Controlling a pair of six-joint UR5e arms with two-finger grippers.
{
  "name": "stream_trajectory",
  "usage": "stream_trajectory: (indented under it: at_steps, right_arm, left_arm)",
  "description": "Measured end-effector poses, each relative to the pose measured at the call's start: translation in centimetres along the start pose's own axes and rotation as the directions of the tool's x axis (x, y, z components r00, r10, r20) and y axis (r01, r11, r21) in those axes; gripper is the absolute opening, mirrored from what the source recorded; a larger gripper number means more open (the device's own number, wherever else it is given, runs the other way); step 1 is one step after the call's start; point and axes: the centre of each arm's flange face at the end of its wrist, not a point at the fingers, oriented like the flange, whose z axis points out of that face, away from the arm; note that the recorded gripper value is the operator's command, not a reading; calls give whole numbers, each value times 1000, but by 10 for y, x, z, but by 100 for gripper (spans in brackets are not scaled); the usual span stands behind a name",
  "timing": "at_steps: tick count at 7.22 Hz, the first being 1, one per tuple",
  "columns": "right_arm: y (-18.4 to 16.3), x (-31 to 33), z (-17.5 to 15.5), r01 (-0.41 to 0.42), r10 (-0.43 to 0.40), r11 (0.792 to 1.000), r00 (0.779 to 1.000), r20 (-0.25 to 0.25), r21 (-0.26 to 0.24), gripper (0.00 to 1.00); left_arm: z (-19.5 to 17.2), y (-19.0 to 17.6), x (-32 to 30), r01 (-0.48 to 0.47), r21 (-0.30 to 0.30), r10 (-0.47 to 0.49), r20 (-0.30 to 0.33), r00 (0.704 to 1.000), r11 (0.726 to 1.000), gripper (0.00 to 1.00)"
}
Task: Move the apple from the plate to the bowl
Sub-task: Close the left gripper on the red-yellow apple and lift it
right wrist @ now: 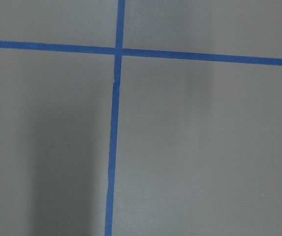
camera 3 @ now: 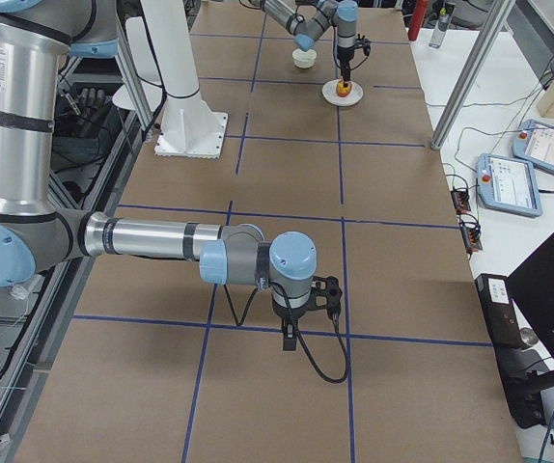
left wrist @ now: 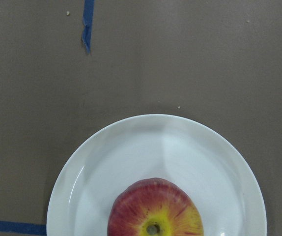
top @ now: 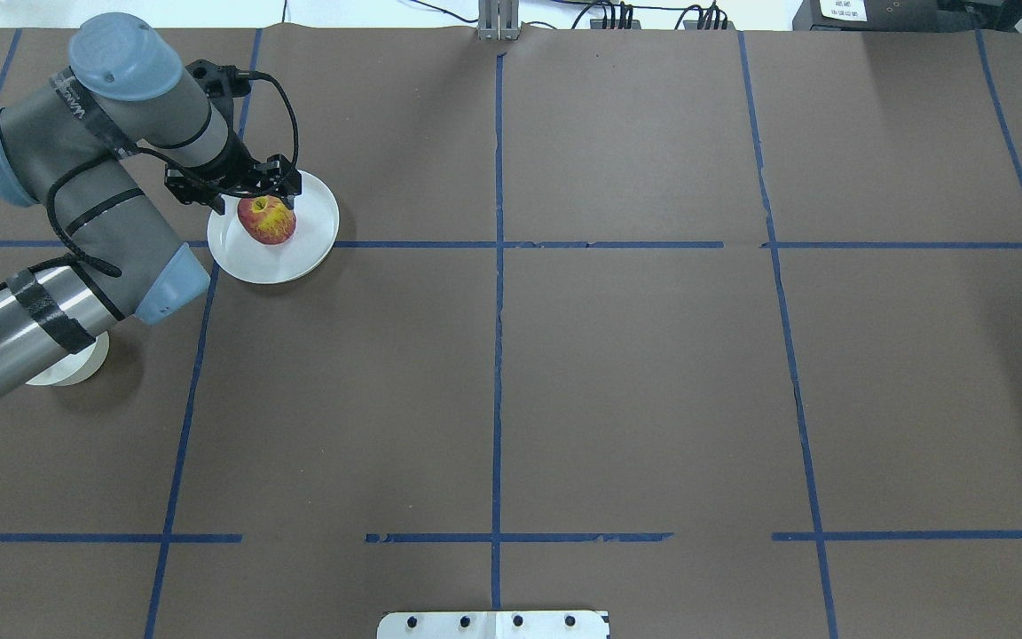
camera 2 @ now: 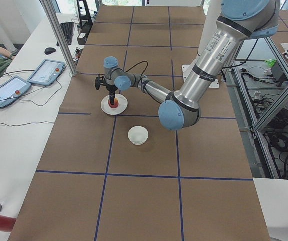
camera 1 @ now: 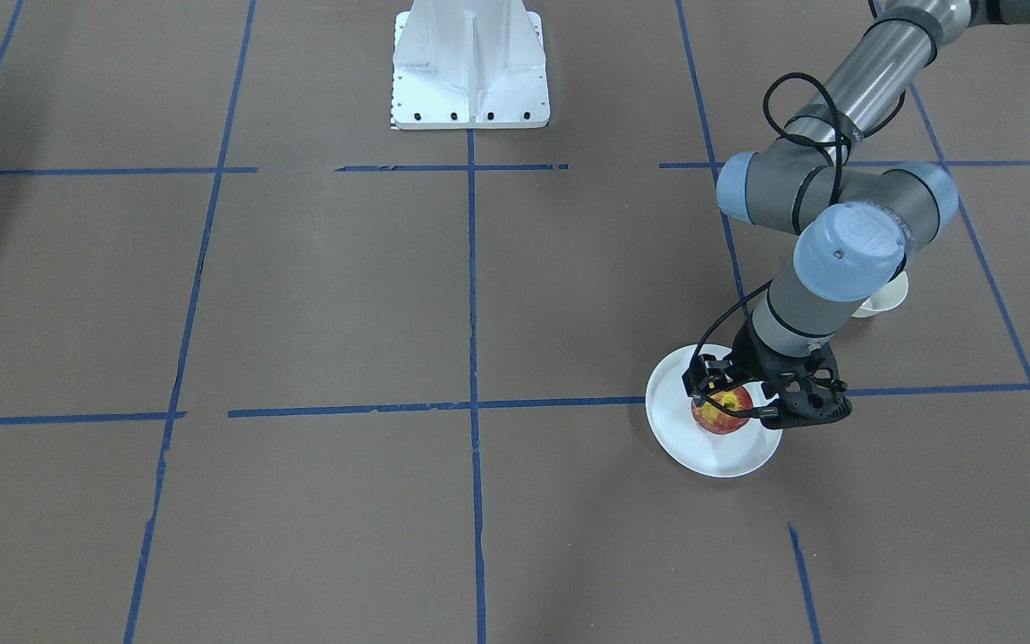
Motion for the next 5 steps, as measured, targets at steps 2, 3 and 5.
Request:
stream_trajectory:
  at_steps: [2, 3, 5]
  right_arm:
    - [0, 0, 0, 0, 0, 1000, 1000, 0, 0, 100]
    - [0, 0, 0, 0, 0, 1000, 1000, 0, 0, 100]
    - [0, 0, 0, 0, 0, 1000, 1000, 0, 0, 100]
  left_arm:
    - [19, 5, 1, -5, -6, 5, -9, 1000, 1000, 100]
    - [26, 8, 1, -8, -10, 7, -10, 1000, 1000, 82]
    - [32, 9, 0, -8, -6, 8, -2, 1000, 1000, 19]
